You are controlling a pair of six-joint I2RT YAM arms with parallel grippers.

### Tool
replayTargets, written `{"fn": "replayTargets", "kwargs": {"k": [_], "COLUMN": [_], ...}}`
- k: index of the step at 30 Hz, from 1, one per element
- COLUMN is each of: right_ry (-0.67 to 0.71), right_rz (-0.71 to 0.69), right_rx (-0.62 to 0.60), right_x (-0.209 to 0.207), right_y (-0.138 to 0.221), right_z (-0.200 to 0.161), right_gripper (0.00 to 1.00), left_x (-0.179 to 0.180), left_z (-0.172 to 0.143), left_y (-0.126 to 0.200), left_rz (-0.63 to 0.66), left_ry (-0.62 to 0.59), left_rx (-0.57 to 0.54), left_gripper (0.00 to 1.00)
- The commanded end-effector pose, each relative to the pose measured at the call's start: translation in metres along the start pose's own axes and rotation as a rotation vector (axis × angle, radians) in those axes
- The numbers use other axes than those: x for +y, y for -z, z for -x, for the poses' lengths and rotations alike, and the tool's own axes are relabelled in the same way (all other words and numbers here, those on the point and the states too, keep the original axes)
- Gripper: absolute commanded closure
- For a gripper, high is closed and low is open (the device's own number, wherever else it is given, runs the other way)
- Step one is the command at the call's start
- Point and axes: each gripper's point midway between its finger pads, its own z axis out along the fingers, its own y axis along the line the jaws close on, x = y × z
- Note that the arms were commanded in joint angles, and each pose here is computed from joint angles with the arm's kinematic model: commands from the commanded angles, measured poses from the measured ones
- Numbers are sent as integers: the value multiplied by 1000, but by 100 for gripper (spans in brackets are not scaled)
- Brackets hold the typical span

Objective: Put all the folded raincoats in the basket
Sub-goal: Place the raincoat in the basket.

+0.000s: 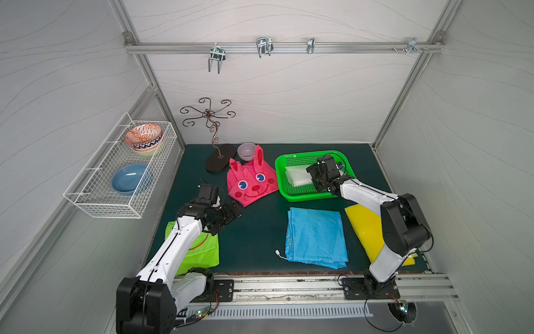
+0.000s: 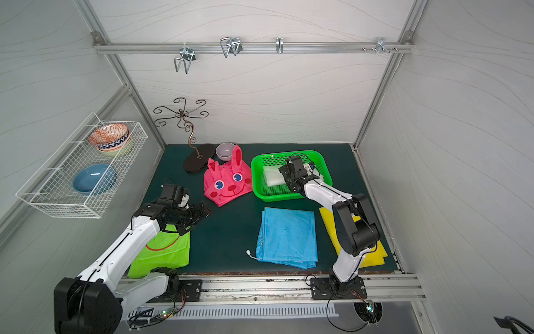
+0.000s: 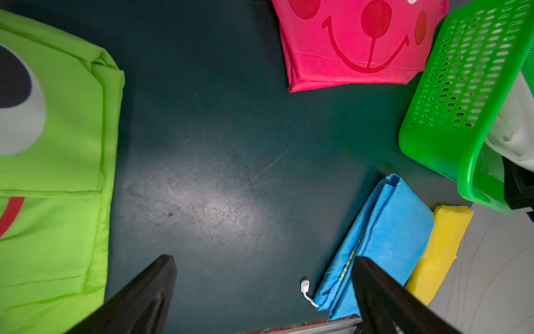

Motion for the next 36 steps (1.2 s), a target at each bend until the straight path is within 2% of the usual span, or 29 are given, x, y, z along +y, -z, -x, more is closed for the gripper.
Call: {"fn": "replayTargets", "kwargs": {"k": [1,4,8,12,16,19,21,22,25,36], "right_ry": [13,50,107,208,328,464,631,702,821,919], "right_rz": [1,-3,-76,-56,-35,-59,-58,-112,-191,-339], "right_rx": [58,126,224,256,229,244,295,302,330,447], "right_x": [11,12,-9,-15,-9,-6,0,-5,-18,-77], "right_y": [29,44,65,85,99,87,72,65,46,-11], "right_z": [-1,-12,-34,-45,-29,-6,0,5,8,-10], "right_gripper": [17,17,16,15,19,25,40,42,39,38], "left_x": [-16,-17,-23,-28,-36,-39,-38,-38,-33,-25], "left_z": [12,16,20,20,16,14,12,11,10,17], "left_y": [9,8,6,3,0,-1,-1,-1,2,12], "left_rz": [-35,-38,-57,-70,-75,-69,-66,-65,-46,3], "left_ry": [-36,-25,-11,-8,-31,-45,-47,-49,-56,-25], "left_rx": [-39,-55,-63,-59,-45,-33,-27,-24,-34,-92], "left_gripper": [1,1,1,1,1,1,1,1,1,1]}}
